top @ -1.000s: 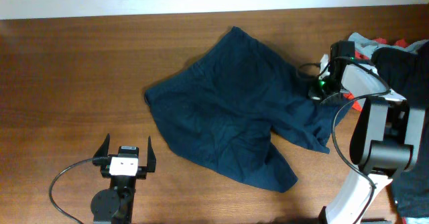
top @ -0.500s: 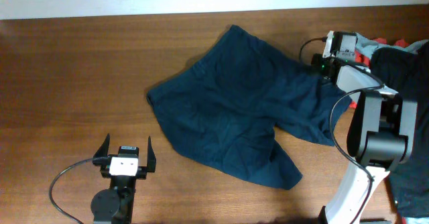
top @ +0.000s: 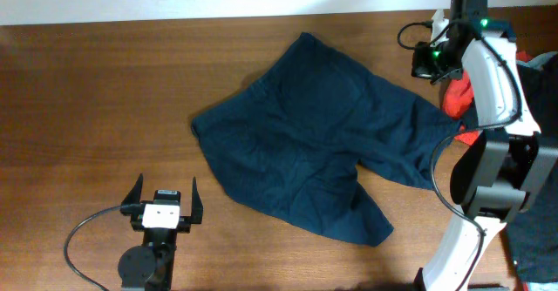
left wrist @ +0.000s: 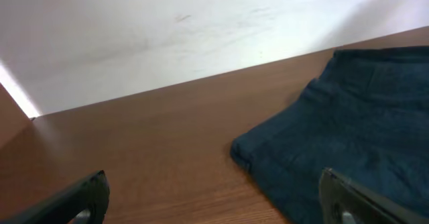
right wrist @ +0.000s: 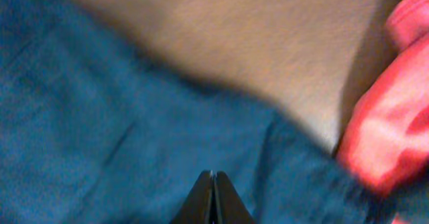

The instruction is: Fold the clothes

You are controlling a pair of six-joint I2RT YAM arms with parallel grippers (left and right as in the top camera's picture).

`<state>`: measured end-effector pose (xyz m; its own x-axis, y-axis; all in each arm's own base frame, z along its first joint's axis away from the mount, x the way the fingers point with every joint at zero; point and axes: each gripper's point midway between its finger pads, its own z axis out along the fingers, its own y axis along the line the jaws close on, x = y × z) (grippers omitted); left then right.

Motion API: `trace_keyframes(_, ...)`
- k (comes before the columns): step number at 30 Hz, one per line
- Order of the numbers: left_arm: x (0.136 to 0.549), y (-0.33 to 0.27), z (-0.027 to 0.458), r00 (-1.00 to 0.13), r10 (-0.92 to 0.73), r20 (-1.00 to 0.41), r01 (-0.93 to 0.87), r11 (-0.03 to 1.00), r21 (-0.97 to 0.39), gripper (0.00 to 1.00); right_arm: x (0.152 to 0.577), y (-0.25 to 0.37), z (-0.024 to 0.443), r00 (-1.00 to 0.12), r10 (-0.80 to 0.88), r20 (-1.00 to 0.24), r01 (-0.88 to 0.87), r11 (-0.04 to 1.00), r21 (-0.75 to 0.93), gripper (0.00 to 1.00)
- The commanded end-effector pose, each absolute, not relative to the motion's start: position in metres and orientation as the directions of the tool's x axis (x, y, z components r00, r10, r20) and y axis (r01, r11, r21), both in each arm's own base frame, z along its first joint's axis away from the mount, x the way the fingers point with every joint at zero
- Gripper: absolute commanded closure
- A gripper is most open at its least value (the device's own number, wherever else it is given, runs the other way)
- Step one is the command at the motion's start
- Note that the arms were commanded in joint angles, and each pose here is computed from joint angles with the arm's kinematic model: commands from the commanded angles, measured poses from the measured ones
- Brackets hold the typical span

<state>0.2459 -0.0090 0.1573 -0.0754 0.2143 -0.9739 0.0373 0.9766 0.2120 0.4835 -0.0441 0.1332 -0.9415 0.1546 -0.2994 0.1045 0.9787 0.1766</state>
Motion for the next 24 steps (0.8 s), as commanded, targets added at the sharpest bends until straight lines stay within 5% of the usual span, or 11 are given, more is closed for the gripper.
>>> trace_keyframes(1,0.246,-0.011,0.156,-0.073,0.227,-0.971,0.048,0.974,0.224,0.01,0.476,0.009,0.163,-0.949,0.109,-0.296,0.001,0.939,0.344,0.95)
trace_keyframes(16,0.246,-0.011,0.156,-0.073,0.227,-0.971,0.048,0.974,0.224,0.01,0.408,0.133,0.086,-0.993,-0.112,-0.034,-0.116,0.967,0.226,0.95)
trace_keyframes(24,0.246,-0.011,0.156,-0.073,0.227,-0.971,0.048,0.974,0.224,0.01,0.371,0.111,0.042,-0.992,-0.072,0.104,-0.063,0.995,0.082,0.96)
